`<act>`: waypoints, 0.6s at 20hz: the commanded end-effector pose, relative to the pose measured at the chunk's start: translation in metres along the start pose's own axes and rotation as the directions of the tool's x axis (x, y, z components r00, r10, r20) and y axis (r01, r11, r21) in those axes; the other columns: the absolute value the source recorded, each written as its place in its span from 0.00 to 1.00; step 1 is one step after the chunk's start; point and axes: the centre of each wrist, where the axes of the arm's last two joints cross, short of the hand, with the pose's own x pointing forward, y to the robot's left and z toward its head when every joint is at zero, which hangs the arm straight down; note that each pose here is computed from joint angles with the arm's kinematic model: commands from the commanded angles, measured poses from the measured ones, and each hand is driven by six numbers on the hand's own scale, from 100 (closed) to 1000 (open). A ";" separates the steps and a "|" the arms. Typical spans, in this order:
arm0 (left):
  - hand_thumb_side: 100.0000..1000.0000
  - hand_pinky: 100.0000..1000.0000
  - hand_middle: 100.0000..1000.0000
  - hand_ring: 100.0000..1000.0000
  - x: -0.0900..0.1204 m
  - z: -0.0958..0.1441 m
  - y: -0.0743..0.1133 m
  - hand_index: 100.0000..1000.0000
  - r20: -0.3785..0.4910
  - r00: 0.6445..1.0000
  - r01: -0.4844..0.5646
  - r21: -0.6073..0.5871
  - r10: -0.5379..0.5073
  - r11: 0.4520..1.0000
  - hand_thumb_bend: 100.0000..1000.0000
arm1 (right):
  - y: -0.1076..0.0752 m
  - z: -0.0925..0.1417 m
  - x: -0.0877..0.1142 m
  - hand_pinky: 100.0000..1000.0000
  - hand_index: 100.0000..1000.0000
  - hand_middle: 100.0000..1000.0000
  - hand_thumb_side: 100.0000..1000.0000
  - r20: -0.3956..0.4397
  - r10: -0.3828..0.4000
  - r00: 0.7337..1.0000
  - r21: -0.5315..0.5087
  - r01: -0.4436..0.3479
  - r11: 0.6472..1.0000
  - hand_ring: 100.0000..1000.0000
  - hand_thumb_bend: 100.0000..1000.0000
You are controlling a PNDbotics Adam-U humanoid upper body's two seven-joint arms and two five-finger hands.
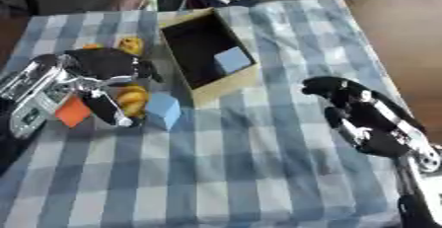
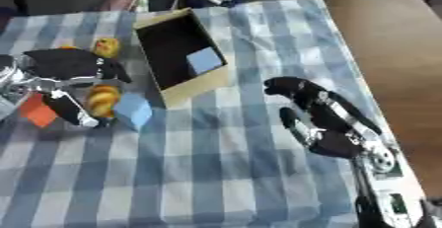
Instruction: Pick up objects on the table and place them in the box.
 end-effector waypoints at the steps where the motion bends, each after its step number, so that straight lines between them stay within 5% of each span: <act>1: 0.32 0.80 0.80 0.78 -0.006 -0.001 0.007 0.90 -0.012 1.000 0.018 0.016 -0.017 1.000 0.41 | -0.002 -0.004 0.005 1.00 0.88 0.84 0.36 0.021 0.010 1.000 0.007 -0.010 1.000 0.86 0.00; 12: 0.34 0.80 0.80 0.77 -0.005 -0.017 0.002 0.90 0.025 1.000 -0.002 -0.017 0.003 1.000 0.41 | -0.001 -0.004 0.004 1.00 0.88 0.84 0.35 0.022 0.006 1.000 0.015 -0.007 1.000 0.86 0.00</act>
